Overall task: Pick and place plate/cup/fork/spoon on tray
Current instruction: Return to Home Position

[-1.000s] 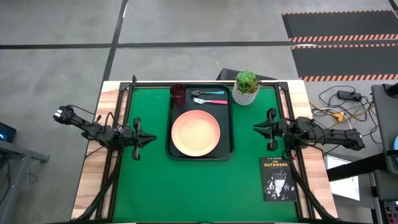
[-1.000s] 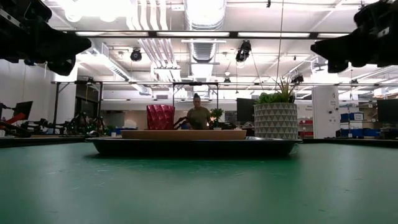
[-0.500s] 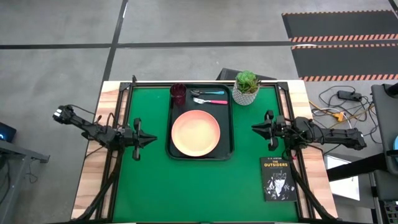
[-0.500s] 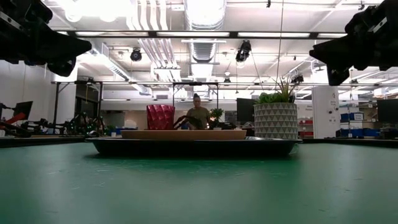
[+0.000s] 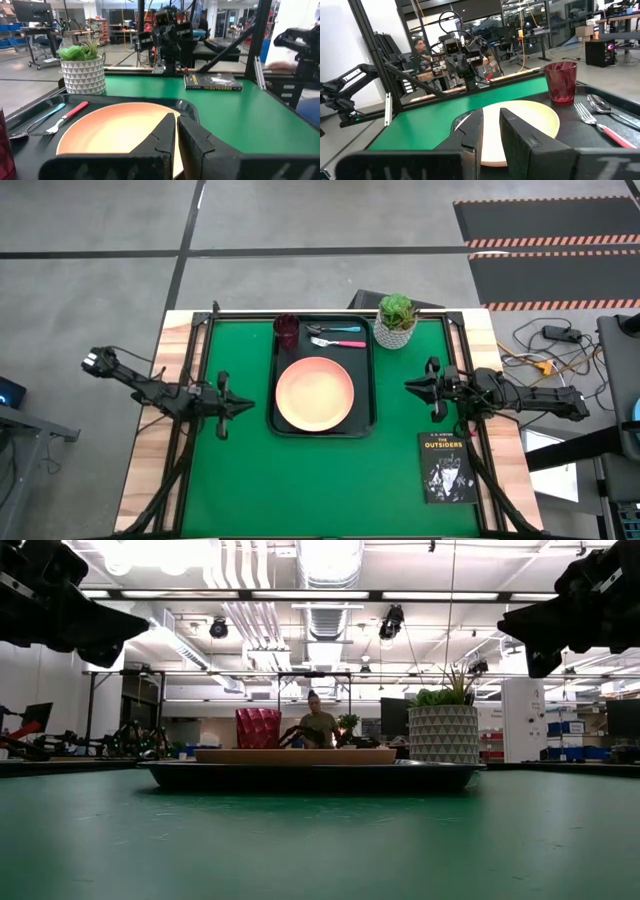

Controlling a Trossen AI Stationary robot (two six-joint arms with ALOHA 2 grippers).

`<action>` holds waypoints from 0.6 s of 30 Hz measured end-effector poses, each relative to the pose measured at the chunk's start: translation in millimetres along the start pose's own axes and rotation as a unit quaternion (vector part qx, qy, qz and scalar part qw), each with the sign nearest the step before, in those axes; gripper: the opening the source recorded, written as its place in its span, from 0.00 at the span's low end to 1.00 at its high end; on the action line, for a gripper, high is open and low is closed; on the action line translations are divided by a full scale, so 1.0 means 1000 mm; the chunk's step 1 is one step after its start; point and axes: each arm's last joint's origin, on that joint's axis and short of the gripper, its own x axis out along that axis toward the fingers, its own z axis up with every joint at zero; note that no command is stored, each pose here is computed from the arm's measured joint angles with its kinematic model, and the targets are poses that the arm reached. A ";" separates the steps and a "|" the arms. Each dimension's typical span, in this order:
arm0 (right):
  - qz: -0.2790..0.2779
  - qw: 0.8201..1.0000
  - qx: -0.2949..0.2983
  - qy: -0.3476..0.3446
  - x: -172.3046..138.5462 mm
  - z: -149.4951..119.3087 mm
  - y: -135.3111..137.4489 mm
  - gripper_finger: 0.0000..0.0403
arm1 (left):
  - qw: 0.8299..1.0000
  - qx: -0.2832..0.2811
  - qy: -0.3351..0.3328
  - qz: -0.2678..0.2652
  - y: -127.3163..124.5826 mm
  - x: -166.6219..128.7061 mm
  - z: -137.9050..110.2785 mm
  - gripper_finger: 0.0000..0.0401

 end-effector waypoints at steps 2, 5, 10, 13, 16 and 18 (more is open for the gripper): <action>0.000 1.000 0.000 0.000 0.000 0.000 0.000 0.13 | 1.000 0.003 0.006 0.000 0.000 0.001 -0.001 0.00; 0.000 1.000 0.000 0.000 0.000 0.000 0.000 0.13 | 1.000 0.008 0.014 0.001 -0.001 0.002 -0.003 0.00; 0.000 1.000 0.000 0.000 0.000 0.000 0.000 0.13 | 0.999 0.017 0.028 0.001 -0.002 0.003 -0.006 0.00; 0.000 1.000 0.000 0.000 0.000 0.000 0.000 0.13 | 0.999 0.022 0.037 0.002 -0.002 0.004 -0.008 0.00; 0.000 1.000 0.000 0.000 0.000 0.000 0.000 0.13 | 0.999 0.027 0.046 0.002 -0.003 0.005 -0.009 0.00; 0.000 1.000 0.000 0.000 0.000 0.000 0.000 0.13 | 0.998 0.031 0.052 0.002 -0.003 0.006 -0.011 0.00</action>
